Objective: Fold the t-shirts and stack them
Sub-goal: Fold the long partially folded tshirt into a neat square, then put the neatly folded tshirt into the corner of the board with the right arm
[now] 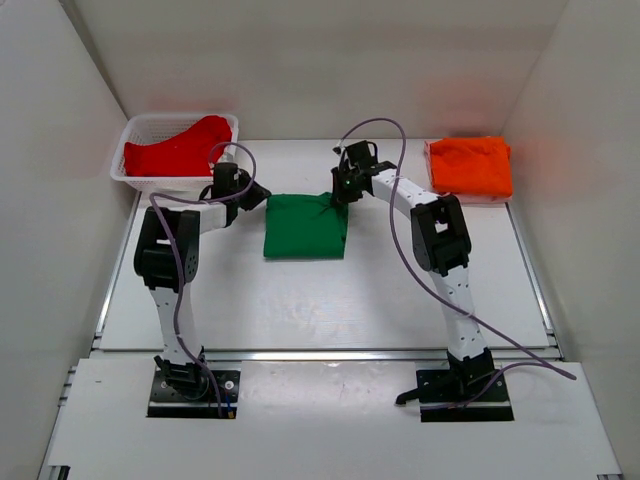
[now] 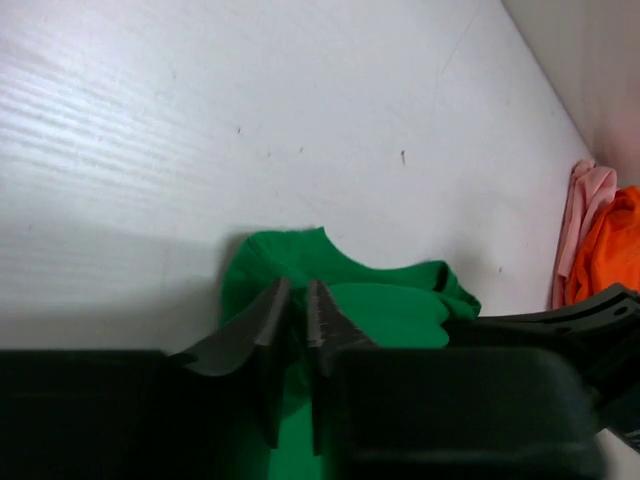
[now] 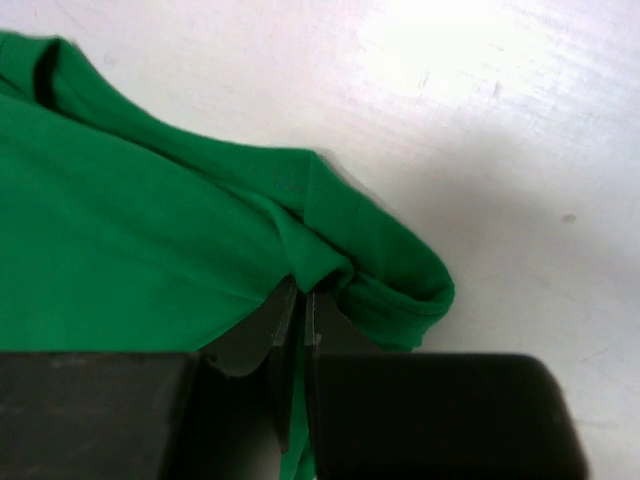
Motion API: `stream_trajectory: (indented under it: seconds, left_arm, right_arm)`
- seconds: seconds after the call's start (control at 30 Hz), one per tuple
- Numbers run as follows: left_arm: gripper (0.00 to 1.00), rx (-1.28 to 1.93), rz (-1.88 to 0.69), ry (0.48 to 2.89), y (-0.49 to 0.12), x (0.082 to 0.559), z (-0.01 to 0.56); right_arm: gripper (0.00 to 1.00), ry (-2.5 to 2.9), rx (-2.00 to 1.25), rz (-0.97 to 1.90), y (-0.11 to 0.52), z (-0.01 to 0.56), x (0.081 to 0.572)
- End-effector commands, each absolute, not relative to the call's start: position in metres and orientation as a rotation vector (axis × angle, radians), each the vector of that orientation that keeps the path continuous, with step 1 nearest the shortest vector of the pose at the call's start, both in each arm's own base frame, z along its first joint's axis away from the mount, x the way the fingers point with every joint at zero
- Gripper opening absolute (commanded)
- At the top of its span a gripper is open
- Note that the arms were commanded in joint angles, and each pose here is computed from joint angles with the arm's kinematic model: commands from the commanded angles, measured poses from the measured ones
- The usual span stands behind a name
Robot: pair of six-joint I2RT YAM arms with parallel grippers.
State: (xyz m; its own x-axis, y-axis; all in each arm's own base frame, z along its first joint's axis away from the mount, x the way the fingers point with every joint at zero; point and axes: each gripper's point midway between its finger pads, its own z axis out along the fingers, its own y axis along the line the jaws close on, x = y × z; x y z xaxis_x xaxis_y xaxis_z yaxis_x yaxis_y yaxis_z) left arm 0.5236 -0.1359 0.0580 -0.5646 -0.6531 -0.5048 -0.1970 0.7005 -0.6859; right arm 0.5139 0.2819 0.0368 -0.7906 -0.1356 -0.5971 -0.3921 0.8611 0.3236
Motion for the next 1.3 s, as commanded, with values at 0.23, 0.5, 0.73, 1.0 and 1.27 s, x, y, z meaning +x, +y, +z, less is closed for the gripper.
stream_trajectory:
  seconds: [0.23,0.5,0.73,1.0,1.27]
  left_arm:
    - [0.37,-0.533,-0.622,1.830,-0.104,0.533,0.152]
    - [0.39,-0.383,-0.754,1.893,-0.134,0.481,0.178]
    - [0.39,-0.220,-0.642,2.140,-0.188,0.477,0.127]
    - [0.36,-0.204,-0.640,2.331,-0.220,0.504,0.066]
    - [0.34,-0.220,-0.663,2.415,-0.226,0.497,0.036]
  right_arm:
    - [0.29,2.388,-0.308,0.341,0.255,0.067,0.557]
    - [0.99,2.233,-0.195,0.363,0.243,0.151,0.534]
    - [0.99,2.322,-0.039,0.417,0.209,0.120,0.487]
    - [0.99,2.434,0.029,0.434,0.220,0.078,0.488]
    - [0.99,2.574,0.056,0.512,0.259,0.043,0.487]
